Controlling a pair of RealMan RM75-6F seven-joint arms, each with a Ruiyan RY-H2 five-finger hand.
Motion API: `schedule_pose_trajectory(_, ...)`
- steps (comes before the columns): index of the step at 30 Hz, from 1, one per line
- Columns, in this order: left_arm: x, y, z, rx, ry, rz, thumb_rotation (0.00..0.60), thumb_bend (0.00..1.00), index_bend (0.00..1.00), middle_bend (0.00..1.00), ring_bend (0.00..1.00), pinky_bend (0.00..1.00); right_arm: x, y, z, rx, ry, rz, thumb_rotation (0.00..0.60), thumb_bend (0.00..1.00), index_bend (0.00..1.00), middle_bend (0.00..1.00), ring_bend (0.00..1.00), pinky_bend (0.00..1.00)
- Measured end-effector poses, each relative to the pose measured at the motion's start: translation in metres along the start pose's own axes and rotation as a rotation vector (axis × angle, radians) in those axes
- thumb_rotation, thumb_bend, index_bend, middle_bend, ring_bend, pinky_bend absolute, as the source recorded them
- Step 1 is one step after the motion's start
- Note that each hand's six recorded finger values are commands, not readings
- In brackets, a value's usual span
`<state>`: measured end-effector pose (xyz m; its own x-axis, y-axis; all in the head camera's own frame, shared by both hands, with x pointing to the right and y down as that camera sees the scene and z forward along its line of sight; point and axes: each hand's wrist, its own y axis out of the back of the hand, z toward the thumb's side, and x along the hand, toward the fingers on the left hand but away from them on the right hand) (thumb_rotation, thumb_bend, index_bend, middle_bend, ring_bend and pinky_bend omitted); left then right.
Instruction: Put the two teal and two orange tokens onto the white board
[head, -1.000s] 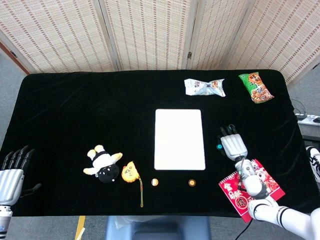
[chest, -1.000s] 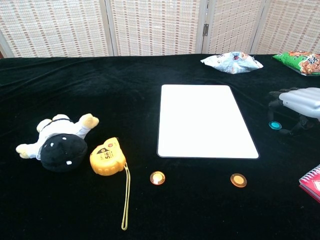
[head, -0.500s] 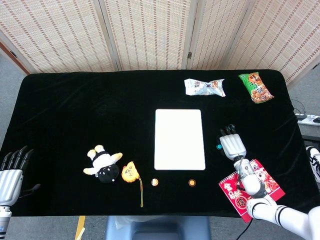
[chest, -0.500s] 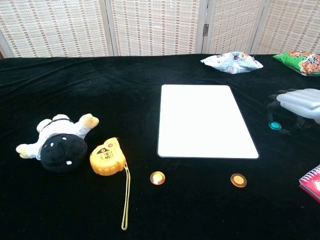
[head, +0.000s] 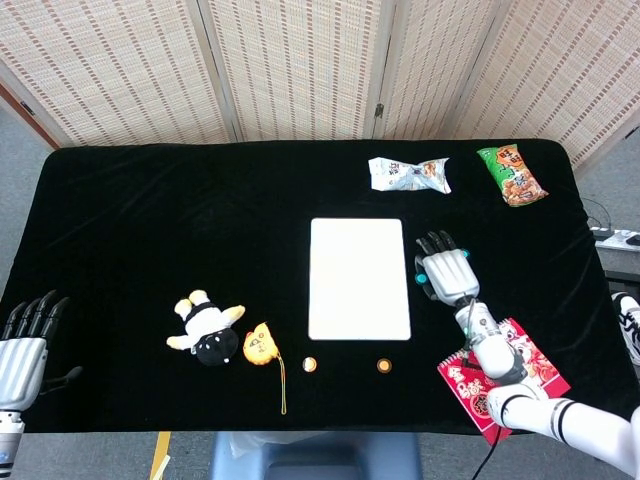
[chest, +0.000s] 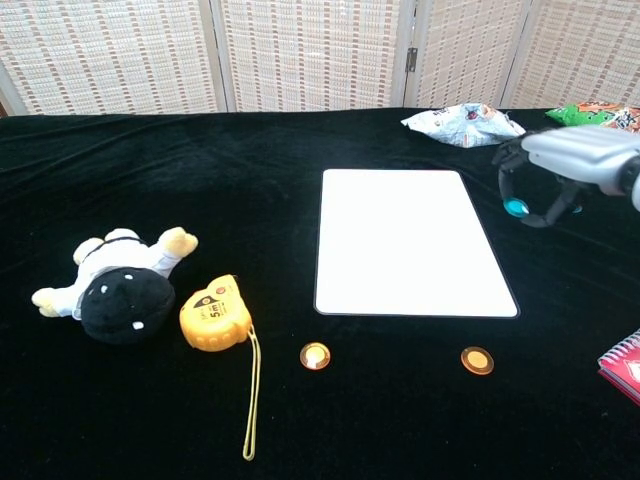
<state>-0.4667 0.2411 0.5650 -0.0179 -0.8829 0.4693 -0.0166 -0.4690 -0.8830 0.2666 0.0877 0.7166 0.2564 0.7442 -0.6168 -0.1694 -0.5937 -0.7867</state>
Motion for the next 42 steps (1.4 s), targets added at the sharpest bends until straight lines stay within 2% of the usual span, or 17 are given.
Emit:
schedule_pose_trajectory(10,-0.005,0.001,-0.002,0.001,0.010,-0.002,0.600,0.13,0.00,0.00,0.00,0.00,-0.053,0.020,0.047,0.005,0.026,0.012,0.600,0.27,0.49,0.11,0.01,0.00)
schedule_pose_trajectory(15,-0.006,0.001,-0.003,0.003,0.015,-0.009,0.600,0.13,0.00,0.00,0.00,0.00,-0.075,0.025,0.070,0.031,0.027,0.018,0.600,0.27,0.43,0.09,0.02,0.00)
schedule_pose_trajectory(17,-0.006,0.001,-0.003,0.003,0.015,-0.008,0.600,0.13,0.00,0.00,0.00,0.00,-0.080,0.025,0.076,0.045,0.027,0.025,0.600,0.27,0.34,0.07,0.01,0.00)
schedule_pose_trajectory(21,-0.006,0.000,-0.004,0.003,0.018,-0.011,0.600,0.13,0.00,0.00,0.00,0.00,-0.088,0.020,0.088,0.072,0.025,0.053,0.600,0.27,0.06,0.05,0.00,0.00)
schedule_pose_trajectory(23,-0.006,0.000,-0.005,0.000,0.020,-0.011,0.600,0.13,0.00,0.00,0.00,0.00,-0.091,0.020,0.093,0.085,0.022,0.062,0.600,0.27,0.00,0.04,0.00,0.00)
schedule_pose_trajectory(25,-0.007,-0.001,-0.006,-0.003,0.022,-0.011,0.600,0.13,0.00,0.00,0.00,0.00,-0.092,0.022,0.094,0.087,0.018,0.061,0.600,0.27,0.00,0.04,0.00,0.00)
schedule_pose_trajectory(26,-0.007,-0.001,-0.007,-0.004,0.024,-0.011,0.600,0.13,0.00,0.00,0.00,0.00,-0.091,0.023,0.091,0.085,0.012,0.059,0.600,0.27,0.01,0.04,0.00,0.00)
schedule_pose_trajectory(28,-0.006,-0.001,-0.009,-0.007,0.027,-0.011,0.600,0.13,0.00,0.00,0.00,0.00,-0.089,0.024,0.080,0.082,-0.003,0.055,0.600,0.27,0.10,0.04,0.01,0.00)
schedule_pose_trajectory(31,-0.006,-0.002,-0.010,-0.011,0.028,-0.010,0.600,0.13,0.00,0.00,0.00,0.00,-0.081,0.026,0.055,0.077,-0.040,0.048,0.600,0.27,0.19,0.05,0.01,0.00)
schedule_pose_trajectory(34,-0.005,-0.003,-0.008,-0.011,0.020,-0.007,0.600,0.13,0.00,0.00,0.00,0.00,-0.071,0.026,0.025,0.065,-0.085,0.044,0.600,0.27,0.24,0.06,0.03,0.00)
schedule_pose_trajectory(38,-0.004,-0.003,-0.004,-0.016,0.008,-0.001,0.600,0.13,0.00,0.00,0.00,0.00,-0.051,0.022,-0.021,0.053,-0.151,0.049,0.600,0.27,0.26,0.07,0.02,0.00)
schedule_pose_trajectory(42,-0.004,-0.003,-0.004,-0.017,0.008,-0.002,0.600,0.13,0.00,0.00,0.00,0.00,-0.037,0.013,-0.051,0.048,-0.198,0.066,0.600,0.27,0.26,0.07,0.02,0.00)
